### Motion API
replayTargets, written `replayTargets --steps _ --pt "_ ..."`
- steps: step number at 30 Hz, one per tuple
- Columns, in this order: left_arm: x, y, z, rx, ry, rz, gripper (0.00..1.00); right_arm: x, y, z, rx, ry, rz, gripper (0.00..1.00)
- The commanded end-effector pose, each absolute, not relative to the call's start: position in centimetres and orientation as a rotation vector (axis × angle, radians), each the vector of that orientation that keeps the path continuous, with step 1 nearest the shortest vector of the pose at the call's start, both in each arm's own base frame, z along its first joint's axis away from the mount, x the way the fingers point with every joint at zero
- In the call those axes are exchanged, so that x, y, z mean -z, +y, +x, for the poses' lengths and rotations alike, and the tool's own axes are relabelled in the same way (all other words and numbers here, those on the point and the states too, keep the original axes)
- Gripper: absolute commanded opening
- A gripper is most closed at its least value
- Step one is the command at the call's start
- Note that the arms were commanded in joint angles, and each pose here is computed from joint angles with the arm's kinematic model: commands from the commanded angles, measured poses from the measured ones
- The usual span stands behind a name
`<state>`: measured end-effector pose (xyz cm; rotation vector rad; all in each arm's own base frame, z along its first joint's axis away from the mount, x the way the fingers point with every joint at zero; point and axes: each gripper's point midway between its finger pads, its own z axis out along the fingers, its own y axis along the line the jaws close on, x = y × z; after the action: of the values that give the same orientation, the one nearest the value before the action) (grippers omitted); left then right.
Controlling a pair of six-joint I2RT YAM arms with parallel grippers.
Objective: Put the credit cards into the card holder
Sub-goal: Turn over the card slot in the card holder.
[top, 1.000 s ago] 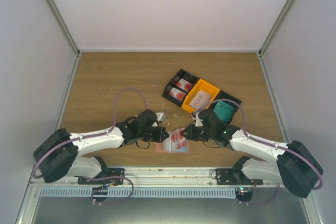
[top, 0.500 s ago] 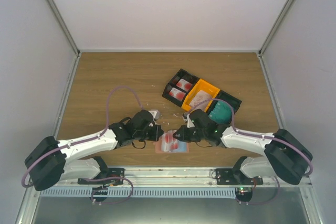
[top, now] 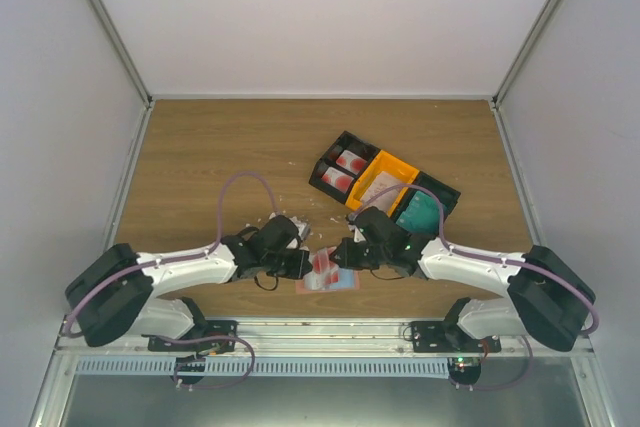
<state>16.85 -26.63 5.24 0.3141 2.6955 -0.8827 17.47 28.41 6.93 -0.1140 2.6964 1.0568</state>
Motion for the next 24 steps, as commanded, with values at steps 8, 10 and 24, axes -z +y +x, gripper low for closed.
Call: replayTargets --steps 8,10,24 --pt "-2.0 -27.3 16.0 0.842 2.800 0.367 0.00 -7.7 28.7 17.3 -1.059 2.679 -0.124 0.01" --pt "-1.7 -27.5 15.9 0.842 2.811 0.378 0.00 -8.0 28.8 17.3 -1.067 2.672 -0.130 0.00" --pt "-1.7 -29.1 15.5 0.913 2.800 0.452 0.01 -8.4 28.4 16.9 -1.080 2.661 -0.136 0.00"
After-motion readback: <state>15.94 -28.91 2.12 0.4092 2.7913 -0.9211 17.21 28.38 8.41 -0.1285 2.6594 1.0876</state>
